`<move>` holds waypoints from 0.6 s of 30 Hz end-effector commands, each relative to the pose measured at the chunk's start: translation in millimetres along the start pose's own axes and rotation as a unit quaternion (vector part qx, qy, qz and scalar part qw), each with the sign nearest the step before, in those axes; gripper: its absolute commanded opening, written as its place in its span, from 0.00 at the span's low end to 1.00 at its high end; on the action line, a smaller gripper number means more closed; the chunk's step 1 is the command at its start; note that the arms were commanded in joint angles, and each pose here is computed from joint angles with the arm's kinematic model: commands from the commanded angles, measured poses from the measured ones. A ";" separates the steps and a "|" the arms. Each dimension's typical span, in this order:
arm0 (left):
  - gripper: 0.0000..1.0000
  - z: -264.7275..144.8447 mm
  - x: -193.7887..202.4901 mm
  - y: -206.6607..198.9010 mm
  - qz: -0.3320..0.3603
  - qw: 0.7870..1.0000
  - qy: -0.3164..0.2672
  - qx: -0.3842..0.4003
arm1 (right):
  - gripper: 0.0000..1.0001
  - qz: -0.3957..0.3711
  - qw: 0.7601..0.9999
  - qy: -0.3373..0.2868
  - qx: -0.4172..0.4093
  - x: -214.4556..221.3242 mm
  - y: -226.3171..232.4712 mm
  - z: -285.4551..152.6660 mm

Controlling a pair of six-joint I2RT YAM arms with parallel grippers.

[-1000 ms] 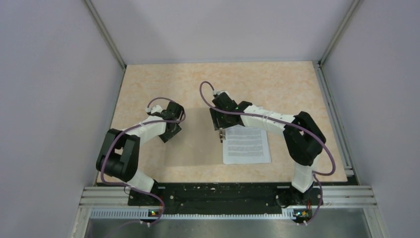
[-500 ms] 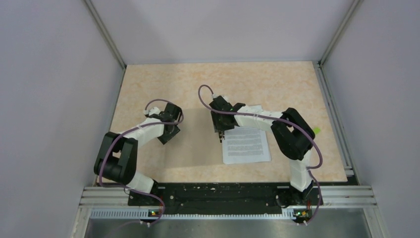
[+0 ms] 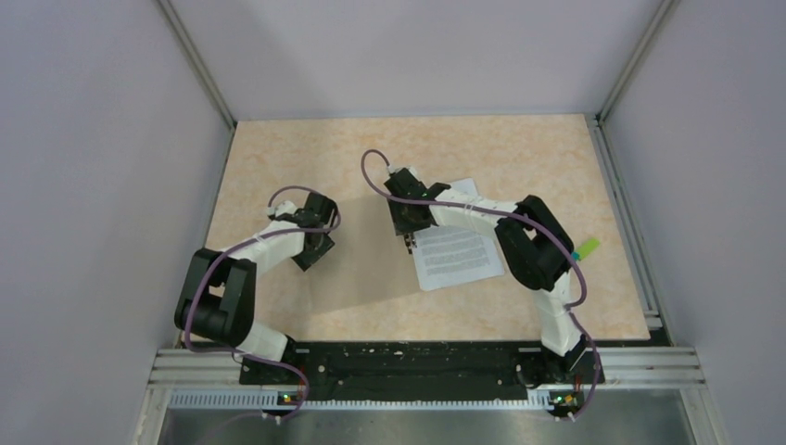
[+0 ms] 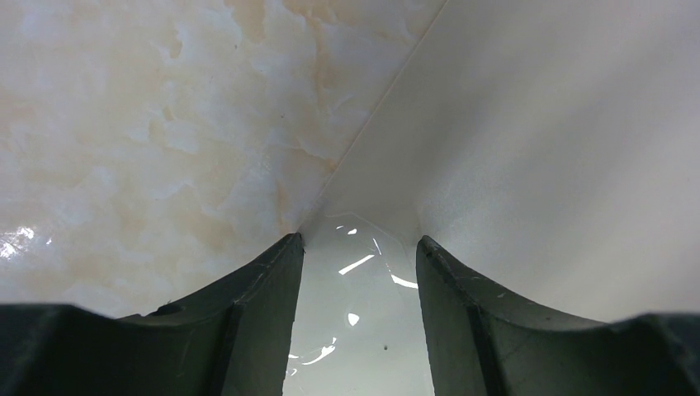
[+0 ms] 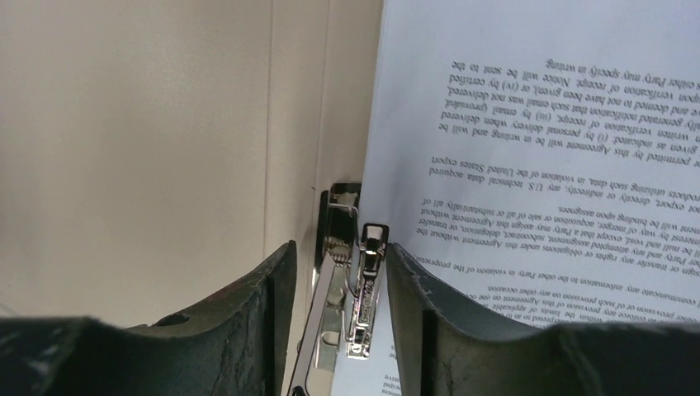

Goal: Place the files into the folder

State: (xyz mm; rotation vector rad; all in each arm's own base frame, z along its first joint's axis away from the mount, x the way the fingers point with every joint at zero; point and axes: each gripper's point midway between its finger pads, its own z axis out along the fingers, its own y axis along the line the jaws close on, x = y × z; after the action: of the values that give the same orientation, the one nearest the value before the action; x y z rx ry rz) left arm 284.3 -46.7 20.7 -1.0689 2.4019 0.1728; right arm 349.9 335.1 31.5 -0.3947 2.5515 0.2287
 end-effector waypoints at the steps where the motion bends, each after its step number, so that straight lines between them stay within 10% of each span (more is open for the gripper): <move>1: 0.58 -1.0 11.0 4.0 0.008 0.999 0.033 -0.004 | 0.46 -0.025 0.999 -0.019 -0.018 -18.5 10.9 3.3; 18: 0.65 -46.2 -14.2 -17.0 0.047 0.994 0.003 0.098 | 0.65 -0.044 0.996 -0.073 -0.030 -60.8 19.5 -65.4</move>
State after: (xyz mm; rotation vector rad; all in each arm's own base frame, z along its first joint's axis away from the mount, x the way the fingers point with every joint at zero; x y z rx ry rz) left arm 287.4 -59.6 59.6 -0.8867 2.4161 0.0047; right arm 354.4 342.7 50.9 -0.5118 2.5148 0.2415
